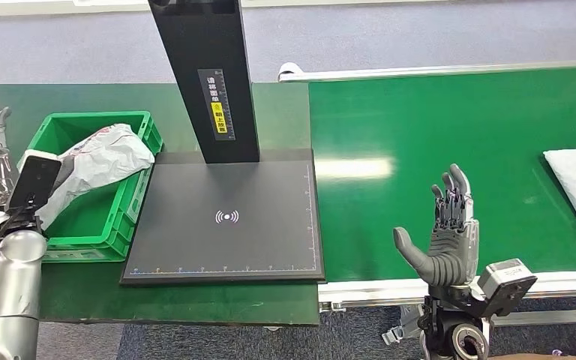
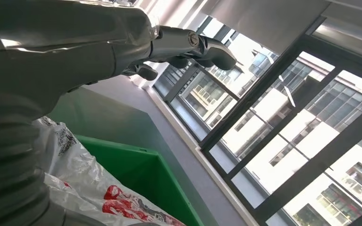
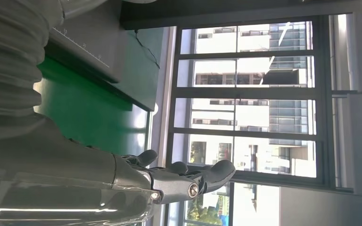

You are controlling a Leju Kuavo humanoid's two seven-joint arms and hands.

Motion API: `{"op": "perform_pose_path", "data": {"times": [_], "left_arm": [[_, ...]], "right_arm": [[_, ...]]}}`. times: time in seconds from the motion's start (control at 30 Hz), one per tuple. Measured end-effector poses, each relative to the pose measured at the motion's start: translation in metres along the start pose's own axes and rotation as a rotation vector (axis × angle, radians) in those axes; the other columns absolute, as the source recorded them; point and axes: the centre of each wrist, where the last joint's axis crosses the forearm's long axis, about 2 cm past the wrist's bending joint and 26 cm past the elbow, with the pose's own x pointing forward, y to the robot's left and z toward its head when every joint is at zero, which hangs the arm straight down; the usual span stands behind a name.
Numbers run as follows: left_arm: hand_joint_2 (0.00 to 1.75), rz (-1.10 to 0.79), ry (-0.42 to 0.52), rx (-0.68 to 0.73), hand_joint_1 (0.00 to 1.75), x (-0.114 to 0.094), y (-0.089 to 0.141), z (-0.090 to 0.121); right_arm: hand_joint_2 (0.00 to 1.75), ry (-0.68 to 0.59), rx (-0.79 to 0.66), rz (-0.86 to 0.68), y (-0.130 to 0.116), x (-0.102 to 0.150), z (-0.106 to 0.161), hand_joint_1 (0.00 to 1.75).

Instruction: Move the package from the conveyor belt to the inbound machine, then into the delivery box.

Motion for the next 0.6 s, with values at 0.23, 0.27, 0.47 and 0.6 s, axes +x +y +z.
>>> {"op": "perform_pose_path", "data": {"times": [0.23, 0.27, 0.47, 0.6], "left_arm": [[1.75, 0.448, -0.119, -0.227, 0.00, 0.026, -0.005, 0.019], [1.75, 0.489, -0.150, -0.225, 0.00, 0.032, -0.005, 0.022], [1.75, 0.703, -0.272, -0.187, 0.00, 0.072, -0.038, 0.071], [1.75, 0.927, -0.215, -0.232, 0.00, 0.094, -0.081, 0.113]], "right_arm": [[1.75, 0.012, 0.004, 0.014, -0.001, -0.001, 0.004, 0.00], [1.75, 0.015, 0.006, 0.015, -0.001, -0.001, 0.005, 0.00], [1.75, 0.067, 0.047, 0.029, 0.005, -0.003, 0.007, 0.00], [1.75, 0.117, 0.067, 0.007, 0.014, -0.010, 0.010, 0.00]]}}
